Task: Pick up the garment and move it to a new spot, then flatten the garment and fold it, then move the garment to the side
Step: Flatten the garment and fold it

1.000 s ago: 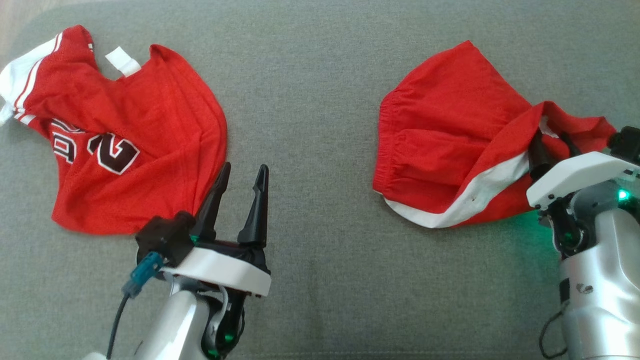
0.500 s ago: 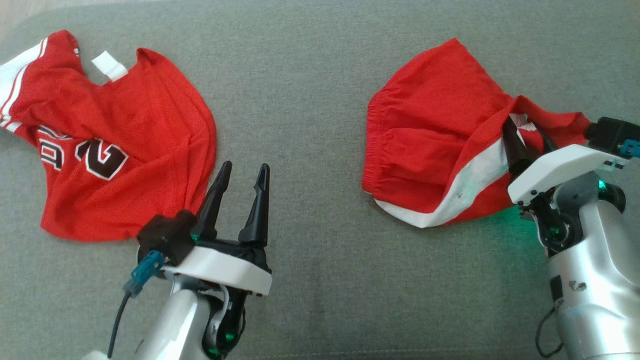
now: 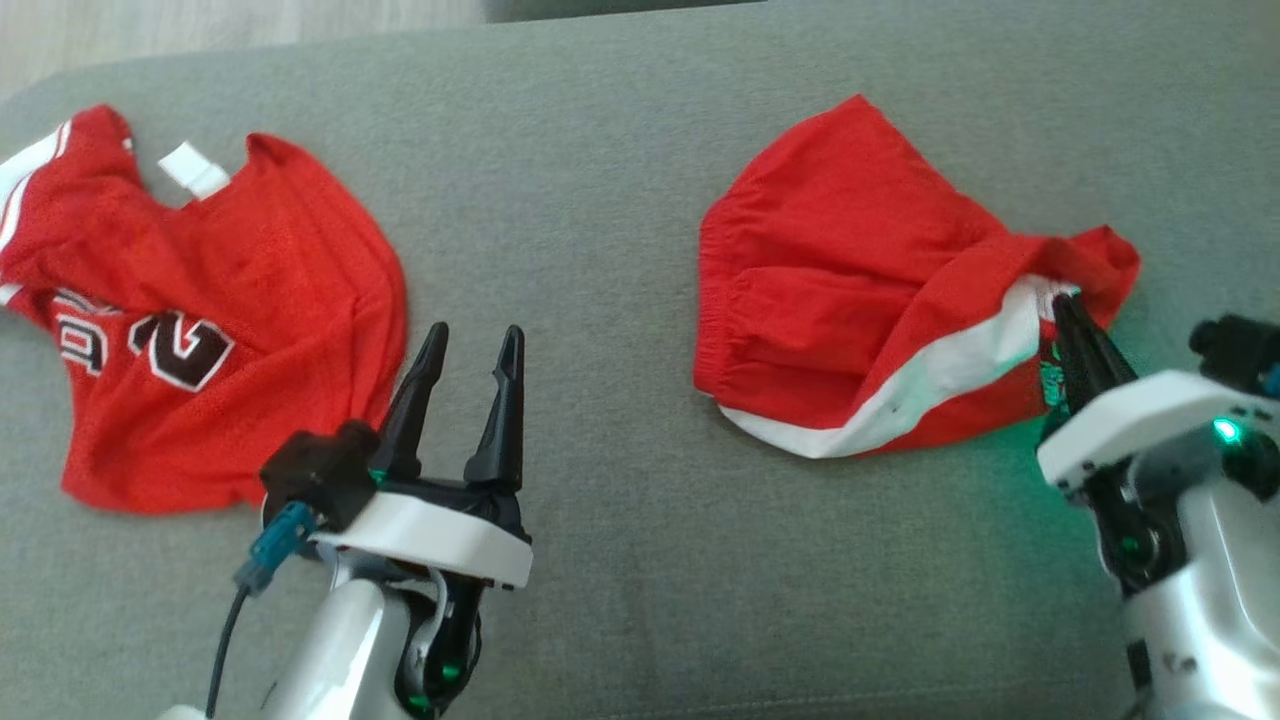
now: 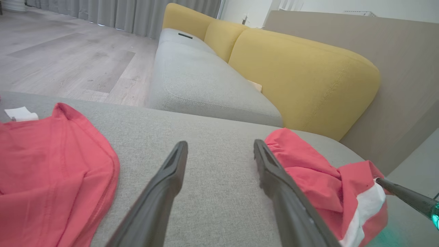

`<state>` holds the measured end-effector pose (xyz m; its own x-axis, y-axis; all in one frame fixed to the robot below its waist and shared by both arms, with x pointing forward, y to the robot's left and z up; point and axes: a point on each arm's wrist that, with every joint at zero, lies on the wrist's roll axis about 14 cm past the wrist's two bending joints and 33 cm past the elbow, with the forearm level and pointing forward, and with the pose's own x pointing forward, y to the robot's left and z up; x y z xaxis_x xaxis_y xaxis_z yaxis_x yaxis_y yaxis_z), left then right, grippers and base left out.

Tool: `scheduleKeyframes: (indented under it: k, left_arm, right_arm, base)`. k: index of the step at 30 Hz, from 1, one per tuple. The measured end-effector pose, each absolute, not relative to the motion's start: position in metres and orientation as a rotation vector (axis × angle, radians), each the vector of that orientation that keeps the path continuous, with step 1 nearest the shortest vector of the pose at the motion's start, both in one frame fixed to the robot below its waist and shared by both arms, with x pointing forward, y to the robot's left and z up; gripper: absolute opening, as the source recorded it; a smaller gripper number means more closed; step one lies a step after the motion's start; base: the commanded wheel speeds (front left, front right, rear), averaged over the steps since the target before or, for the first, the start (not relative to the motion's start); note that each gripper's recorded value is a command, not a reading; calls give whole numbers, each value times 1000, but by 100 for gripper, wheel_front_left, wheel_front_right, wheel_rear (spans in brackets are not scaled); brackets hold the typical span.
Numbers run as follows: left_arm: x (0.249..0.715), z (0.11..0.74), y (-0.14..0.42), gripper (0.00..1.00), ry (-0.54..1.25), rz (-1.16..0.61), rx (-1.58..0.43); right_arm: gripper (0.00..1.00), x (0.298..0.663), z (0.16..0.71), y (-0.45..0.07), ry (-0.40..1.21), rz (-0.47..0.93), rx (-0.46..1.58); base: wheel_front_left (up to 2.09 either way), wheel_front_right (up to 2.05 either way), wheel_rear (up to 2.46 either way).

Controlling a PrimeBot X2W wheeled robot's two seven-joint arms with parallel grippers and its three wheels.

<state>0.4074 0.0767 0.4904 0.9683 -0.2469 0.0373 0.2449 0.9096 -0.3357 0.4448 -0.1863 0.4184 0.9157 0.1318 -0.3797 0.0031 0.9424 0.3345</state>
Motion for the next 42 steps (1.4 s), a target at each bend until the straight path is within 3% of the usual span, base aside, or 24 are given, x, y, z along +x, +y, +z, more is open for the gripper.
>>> scheduleKeyframes:
  k: [10,18,19,31,42]
  left_arm:
    - [406,498,62,100,-9,-297,-352]
    - [406,504,55,100,-21,-321,-354]
    - [405,504,54,100,-23,-325,-354]
    - [398,506,52,100,-23,-332,-354]
    - [399,499,52,100,-6,-333,-348]
  right_arm:
    - [0,400,429,-242,361,-82,172]
    - [0,352,413,-275,441,-222,110]
    - [100,350,413,-278,443,-233,105]
    - [100,351,440,-267,288,-212,116]
    - [100,327,382,-268,417,-266,215]
  base:
    - [0,0,0]
    - [0,0,0]
    - [0,0,0]
    - [0,0,0]
    - [0,0,0]
